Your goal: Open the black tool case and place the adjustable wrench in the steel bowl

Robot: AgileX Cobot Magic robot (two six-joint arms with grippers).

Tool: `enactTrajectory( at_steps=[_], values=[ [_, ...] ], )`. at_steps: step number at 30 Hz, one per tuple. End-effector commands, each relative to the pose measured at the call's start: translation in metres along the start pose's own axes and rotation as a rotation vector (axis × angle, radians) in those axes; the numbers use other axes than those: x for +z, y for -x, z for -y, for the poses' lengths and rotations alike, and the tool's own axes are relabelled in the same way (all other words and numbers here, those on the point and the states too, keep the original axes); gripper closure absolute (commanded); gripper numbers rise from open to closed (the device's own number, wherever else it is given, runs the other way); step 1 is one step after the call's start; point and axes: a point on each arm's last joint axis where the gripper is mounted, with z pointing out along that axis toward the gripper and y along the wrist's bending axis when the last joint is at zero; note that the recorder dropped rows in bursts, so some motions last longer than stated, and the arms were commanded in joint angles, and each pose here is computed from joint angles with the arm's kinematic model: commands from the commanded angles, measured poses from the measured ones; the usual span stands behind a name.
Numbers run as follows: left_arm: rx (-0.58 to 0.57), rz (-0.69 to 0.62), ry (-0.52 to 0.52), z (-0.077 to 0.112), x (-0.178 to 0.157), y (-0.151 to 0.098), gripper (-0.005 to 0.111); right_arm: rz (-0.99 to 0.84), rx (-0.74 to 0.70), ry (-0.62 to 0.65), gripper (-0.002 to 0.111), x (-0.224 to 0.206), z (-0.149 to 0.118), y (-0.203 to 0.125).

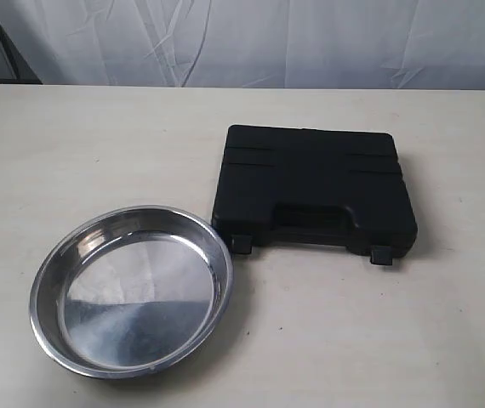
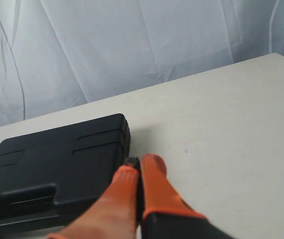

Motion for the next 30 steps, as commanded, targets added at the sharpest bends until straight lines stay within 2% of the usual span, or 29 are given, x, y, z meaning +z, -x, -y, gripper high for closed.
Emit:
enactTrajectory(
  at_steps=[1, 10, 13, 15, 17, 19, 21, 26, 30],
  values=[
    [-0.006, 0.018, 0.001, 0.0, 0.0, 0.001, 0.106, 0.01, -0.004, -0.006, 0.109, 0.0, 0.001, 0.0],
    [-0.006, 0.018, 0.001, 0.0, 0.0, 0.001, 0.106, 0.01, -0.004, -0.006, 0.109, 0.0, 0.001, 0.0],
    [-0.006, 0.018, 0.001, 0.0, 0.0, 0.001, 0.106, 0.075, 0.005, -0.004, 0.109, -0.001, 0.0, 0.006],
    [-0.006, 0.018, 0.001, 0.0, 0.0, 0.001, 0.106, 0.198, 0.188, 0.024, 0.109, -0.002, 0.0, 0.017],
    [-0.006, 0.018, 0.001, 0.0, 0.0, 0.001, 0.106, 0.33, 0.524, 0.062, 0.109, -0.005, 0.002, 0.029],
    [-0.006, 0.018, 0.001, 0.0, 0.0, 0.001, 0.106, 0.437, 0.703, 0.065, 0.109, -0.009, 0.008, 0.037],
    [-0.006, 0.018, 0.001, 0.0, 0.0, 0.001, 0.106, 0.567, 0.752, 0.042, 0.109, -0.014, 0.015, 0.045],
    [-0.006, 0.018, 0.001, 0.0, 0.0, 0.001, 0.106, 0.854, 0.75, -0.014, 0.109, -0.03, 0.027, 0.061],
    [-0.006, 0.018, 0.001, 0.0, 0.0, 0.001, 0.106, 0.872, 0.73, -0.018, 0.109, -0.031, 0.027, 0.062]
  ],
)
